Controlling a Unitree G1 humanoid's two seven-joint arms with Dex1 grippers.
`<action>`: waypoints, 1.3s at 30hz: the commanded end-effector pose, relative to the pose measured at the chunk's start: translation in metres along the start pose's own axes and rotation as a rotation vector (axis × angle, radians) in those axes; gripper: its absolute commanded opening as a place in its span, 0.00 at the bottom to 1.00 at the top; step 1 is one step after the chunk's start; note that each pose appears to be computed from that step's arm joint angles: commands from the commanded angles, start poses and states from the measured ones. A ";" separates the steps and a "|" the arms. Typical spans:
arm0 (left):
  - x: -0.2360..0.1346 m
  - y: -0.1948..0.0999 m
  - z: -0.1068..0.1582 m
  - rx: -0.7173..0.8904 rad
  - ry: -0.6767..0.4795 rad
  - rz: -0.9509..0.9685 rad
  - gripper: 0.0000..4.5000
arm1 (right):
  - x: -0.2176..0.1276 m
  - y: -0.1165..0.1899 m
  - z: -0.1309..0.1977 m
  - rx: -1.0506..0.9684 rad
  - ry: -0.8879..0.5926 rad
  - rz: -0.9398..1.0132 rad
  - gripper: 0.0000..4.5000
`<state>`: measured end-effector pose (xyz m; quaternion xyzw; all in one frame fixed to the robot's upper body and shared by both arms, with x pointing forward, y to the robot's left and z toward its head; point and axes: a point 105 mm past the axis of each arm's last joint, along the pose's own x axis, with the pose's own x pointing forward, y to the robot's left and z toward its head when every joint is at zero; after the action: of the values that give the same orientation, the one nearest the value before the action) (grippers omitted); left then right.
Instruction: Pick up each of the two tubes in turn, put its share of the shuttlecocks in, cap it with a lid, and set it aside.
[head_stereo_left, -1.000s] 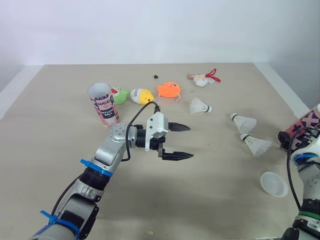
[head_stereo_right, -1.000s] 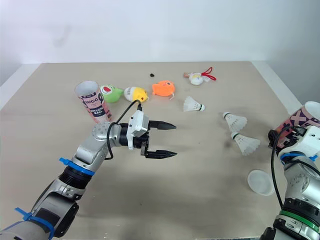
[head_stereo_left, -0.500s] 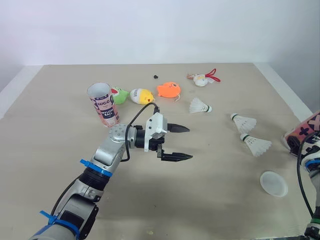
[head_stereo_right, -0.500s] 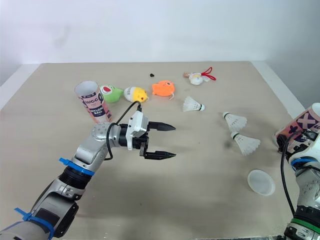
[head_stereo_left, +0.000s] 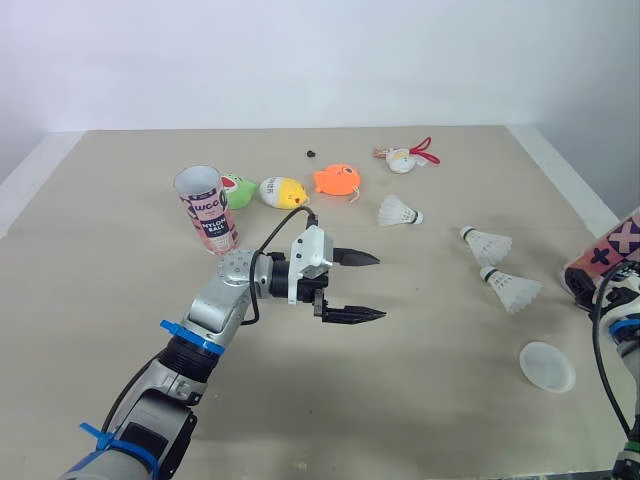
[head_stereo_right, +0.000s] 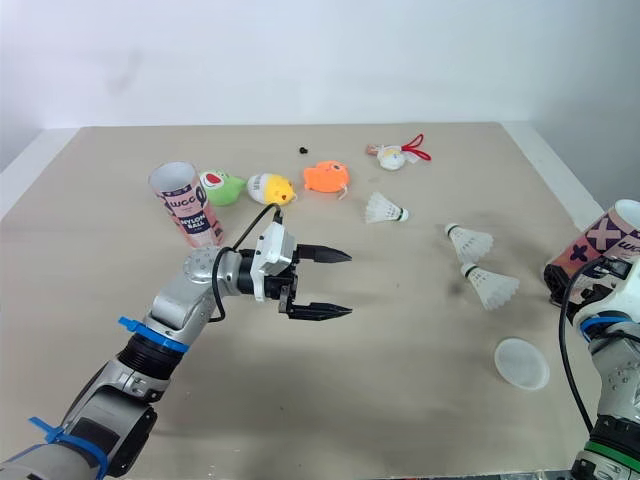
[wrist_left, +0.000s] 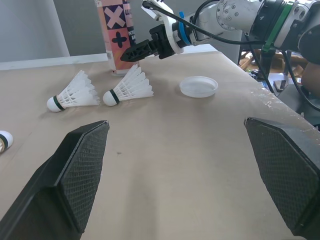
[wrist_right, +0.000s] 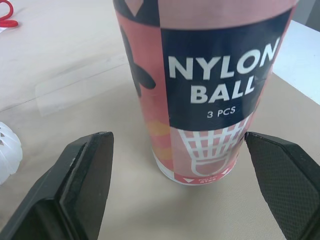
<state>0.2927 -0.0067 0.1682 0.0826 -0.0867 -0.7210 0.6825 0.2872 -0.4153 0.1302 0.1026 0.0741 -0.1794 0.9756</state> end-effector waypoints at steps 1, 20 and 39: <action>0.000 0.000 0.009 0.019 -0.030 -0.001 1.00 | -0.006 -0.004 0.024 -0.045 -0.063 -0.004 1.00; 0.002 -0.003 0.011 0.011 -0.041 -0.014 1.00 | -0.026 -0.003 0.030 -0.086 -0.058 0.051 1.00; -0.032 0.006 0.012 -0.117 -0.080 0.206 1.00 | -0.126 0.091 0.015 -0.105 0.088 0.791 1.00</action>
<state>0.2982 0.0195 0.1689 0.0061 -0.0593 -0.6640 0.7454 0.2075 -0.3264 0.1640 0.1015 0.1082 0.1412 0.9788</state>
